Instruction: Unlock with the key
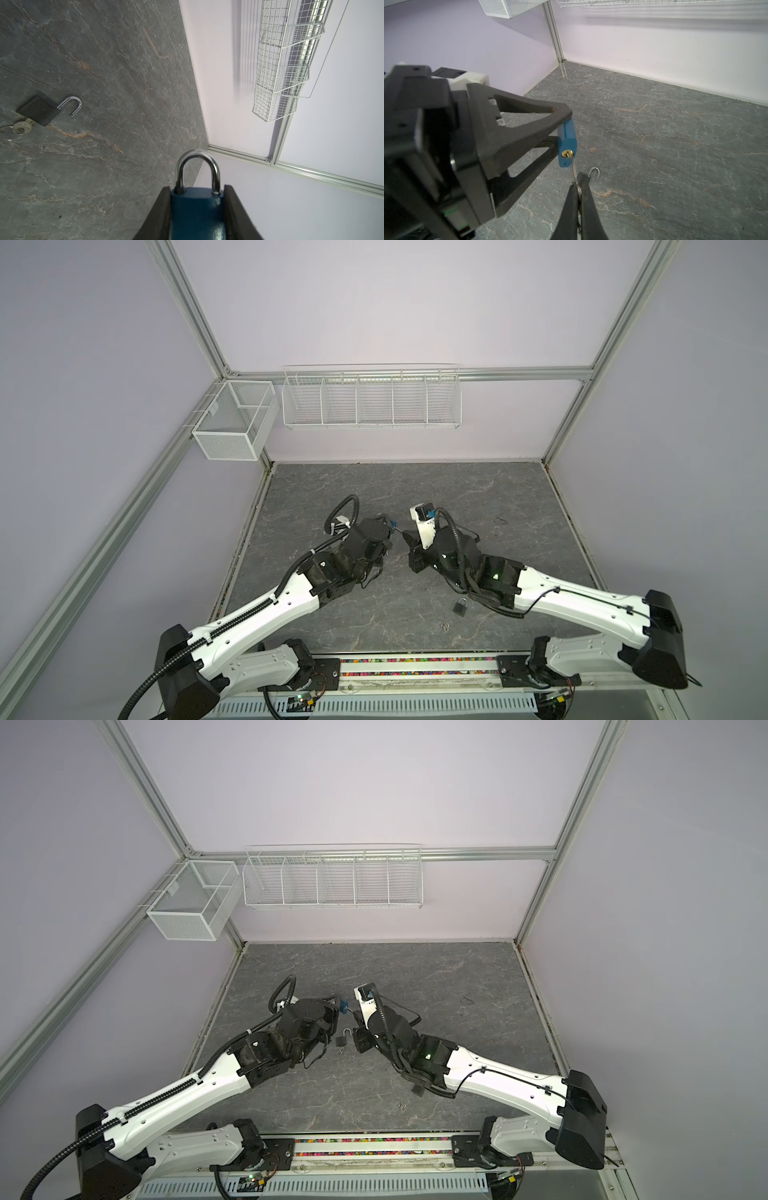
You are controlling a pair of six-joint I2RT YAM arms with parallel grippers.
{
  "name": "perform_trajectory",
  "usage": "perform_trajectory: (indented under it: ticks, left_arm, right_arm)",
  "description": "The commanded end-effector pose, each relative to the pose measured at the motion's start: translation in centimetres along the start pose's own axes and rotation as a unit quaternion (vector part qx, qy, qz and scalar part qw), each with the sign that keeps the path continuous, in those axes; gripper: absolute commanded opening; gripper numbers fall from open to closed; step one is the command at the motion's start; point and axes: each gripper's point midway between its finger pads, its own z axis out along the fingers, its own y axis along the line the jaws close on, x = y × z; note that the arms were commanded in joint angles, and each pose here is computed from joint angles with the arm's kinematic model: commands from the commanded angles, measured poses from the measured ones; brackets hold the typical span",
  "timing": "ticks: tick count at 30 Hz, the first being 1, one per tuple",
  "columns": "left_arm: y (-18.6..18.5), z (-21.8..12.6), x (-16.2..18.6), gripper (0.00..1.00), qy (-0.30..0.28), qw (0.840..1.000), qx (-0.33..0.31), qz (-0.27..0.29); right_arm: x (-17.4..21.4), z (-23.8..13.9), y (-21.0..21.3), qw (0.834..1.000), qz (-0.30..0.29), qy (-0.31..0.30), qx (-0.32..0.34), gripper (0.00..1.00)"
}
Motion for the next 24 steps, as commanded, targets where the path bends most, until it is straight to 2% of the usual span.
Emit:
perform_trajectory:
  ticks: [1, 18, 24]
  left_arm:
    - [-1.8, -0.5, 0.2, 0.0, 0.005, 1.0, 0.022, -0.006]
    - [-2.0, -0.4, 0.1, 0.0, 0.003, 1.0, 0.023, -0.006]
    - [-2.2, -0.5, 0.3, 0.0, 0.009, 1.0, 0.025, -0.007]
  right_arm:
    - [-1.1, 0.2, 0.5, 1.0, 0.012, -0.01, -0.008, 0.06]
    - [-1.7, 0.1, 1.6, 0.999, 0.029, -0.015, -0.033, 0.07]
    - [-0.9, 0.8, 0.8, 1.0, 0.025, -0.004, -0.006, 0.06]
